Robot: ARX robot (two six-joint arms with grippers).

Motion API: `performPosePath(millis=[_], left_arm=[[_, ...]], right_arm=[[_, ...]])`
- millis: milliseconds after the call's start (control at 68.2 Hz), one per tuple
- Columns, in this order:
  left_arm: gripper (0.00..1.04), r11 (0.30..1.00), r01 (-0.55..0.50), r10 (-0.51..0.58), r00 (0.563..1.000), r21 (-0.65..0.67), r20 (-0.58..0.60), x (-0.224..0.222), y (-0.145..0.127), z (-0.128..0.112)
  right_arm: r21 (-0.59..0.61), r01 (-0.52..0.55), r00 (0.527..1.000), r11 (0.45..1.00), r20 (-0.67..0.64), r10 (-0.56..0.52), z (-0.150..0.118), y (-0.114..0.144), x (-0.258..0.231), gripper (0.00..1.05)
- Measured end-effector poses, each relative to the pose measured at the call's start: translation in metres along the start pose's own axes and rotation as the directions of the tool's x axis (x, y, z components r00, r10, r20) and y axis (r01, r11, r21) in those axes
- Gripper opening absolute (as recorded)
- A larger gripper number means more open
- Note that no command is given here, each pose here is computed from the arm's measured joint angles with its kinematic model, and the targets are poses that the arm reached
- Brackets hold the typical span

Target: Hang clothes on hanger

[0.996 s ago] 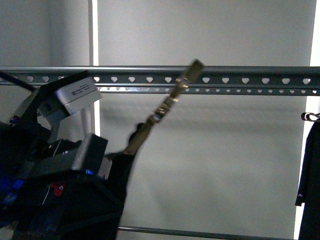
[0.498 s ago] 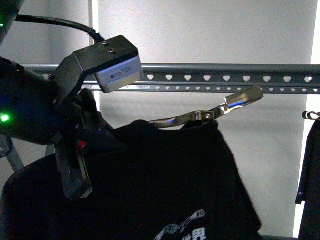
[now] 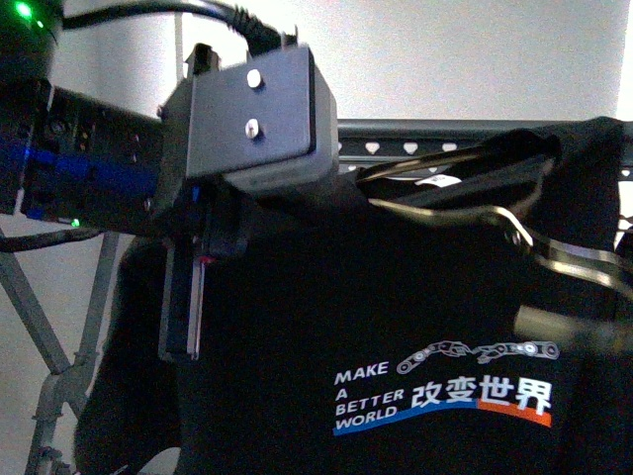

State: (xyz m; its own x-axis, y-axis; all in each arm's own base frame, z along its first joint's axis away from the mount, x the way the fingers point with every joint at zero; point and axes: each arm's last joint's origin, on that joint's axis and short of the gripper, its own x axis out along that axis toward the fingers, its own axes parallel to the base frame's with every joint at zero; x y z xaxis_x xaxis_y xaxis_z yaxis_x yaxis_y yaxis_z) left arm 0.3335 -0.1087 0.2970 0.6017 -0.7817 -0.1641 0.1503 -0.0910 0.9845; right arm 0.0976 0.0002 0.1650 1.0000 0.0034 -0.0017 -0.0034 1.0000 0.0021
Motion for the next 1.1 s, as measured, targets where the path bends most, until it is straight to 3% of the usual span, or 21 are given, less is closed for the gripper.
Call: performPosePath(millis=[176,396,806,894,967,1011,1099], left_arm=[[0.05,0.987,-0.03,0.024,0.999,0.159,0.039,0.002,-0.004,-0.007],[0.05,0.962,-0.089,0.08,0.996,0.257,0.045,0.002,0.003,-0.007],[0.05,0.96,-0.094,0.084,0.995,0.265,0.051,0.002,0.003,-0.007],[0.05,0.96,-0.094,0.083,0.995,0.265,0.052,0.002,0.003,-0.007],[0.05,0.959,-0.095,0.084,0.995,0.265,0.055,0.002,0.003,-0.006],[0.05,0.959,-0.096,0.084,0.995,0.266,0.057,0.002,0.003,-0.006],[0.05,0.959,-0.096,0.084,0.995,0.267,0.059,0.003,0.003,-0.005]], right_arm=[[0.0,0.0,1.0,1.0,0.0,0.0,0.0,0.0,0.0,0.97],[0.0,0.0,1.0,1.0,0.0,0.0,0.0,0.0,0.0,0.97],[-0.005,-0.02,1.0,1.0,0.0,0.02,0.0,0.0,0.0,0.97],[-0.097,-0.2,0.978,0.975,0.038,0.204,0.008,-0.005,0.006,0.97],[-0.225,-0.268,0.954,0.937,0.074,0.29,0.023,-0.016,0.014,0.97],[-0.285,-0.262,0.949,0.922,0.098,0.3,0.032,-0.023,0.019,0.97],[-0.487,-0.236,0.923,0.841,0.158,0.351,0.059,-0.033,0.037,0.97]])
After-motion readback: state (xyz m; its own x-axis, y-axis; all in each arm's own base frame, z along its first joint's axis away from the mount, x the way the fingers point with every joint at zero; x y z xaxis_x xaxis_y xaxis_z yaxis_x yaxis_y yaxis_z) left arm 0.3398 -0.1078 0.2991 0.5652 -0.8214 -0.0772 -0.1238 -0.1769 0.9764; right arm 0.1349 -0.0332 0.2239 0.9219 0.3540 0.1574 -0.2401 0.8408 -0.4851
